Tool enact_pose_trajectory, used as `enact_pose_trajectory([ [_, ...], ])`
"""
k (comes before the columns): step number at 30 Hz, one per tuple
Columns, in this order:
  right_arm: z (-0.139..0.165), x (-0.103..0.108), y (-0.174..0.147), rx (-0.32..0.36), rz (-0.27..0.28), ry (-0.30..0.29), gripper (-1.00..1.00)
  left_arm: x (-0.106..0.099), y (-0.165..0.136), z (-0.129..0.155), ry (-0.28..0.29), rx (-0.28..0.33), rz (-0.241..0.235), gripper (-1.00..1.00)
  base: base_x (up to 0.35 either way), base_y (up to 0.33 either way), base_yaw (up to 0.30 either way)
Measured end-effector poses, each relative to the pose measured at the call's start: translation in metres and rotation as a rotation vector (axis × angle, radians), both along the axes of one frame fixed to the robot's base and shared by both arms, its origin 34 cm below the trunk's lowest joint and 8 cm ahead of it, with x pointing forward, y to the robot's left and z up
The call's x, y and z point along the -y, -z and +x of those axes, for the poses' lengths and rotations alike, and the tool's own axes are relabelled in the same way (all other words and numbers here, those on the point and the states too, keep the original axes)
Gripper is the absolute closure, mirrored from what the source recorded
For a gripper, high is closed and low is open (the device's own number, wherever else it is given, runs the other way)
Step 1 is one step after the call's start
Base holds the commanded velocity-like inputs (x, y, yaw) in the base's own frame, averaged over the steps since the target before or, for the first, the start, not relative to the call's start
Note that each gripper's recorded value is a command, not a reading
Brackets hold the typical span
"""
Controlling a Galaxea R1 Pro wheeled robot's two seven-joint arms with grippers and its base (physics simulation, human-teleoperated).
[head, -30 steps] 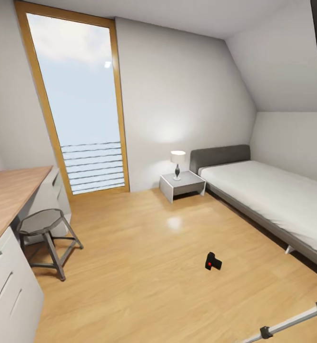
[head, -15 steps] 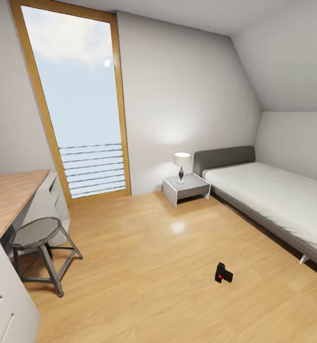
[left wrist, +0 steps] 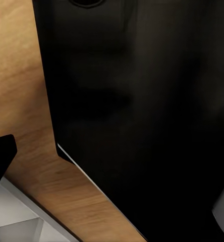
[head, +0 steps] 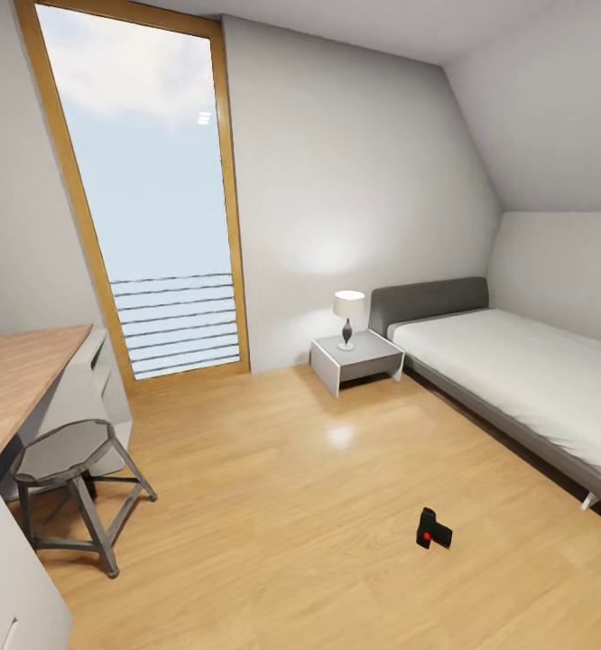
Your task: Attach the digital camera to the camera tripod in the bedroom.
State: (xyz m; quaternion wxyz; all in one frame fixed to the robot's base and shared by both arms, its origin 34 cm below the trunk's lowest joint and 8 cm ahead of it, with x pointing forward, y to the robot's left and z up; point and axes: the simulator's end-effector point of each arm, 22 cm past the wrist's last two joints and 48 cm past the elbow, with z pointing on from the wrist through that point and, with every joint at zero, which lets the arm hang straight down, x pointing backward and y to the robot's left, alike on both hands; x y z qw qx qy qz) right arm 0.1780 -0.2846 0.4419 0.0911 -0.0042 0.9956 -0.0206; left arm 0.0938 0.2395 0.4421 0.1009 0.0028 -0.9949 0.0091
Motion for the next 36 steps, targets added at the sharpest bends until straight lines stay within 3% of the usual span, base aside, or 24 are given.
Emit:
enact_pose_trajectory([
  [16, 0.0, -0.0003, 0.0, 0.0, 0.0, 0.0, -1.0, 0.0001, 0.0, 0.0, 0.0, 0.0, 0.0, -1.0, 0.021, 0.0, 0.0],
  [36, -0.0001, -0.0003, -0.0001, 0.001, 0.0, 0.0, -1.0, -0.0016, -0.0001, 0.0, -0.001, 0.001, 0.001, -1.0, 0.304, 0.0, 0.0],
])
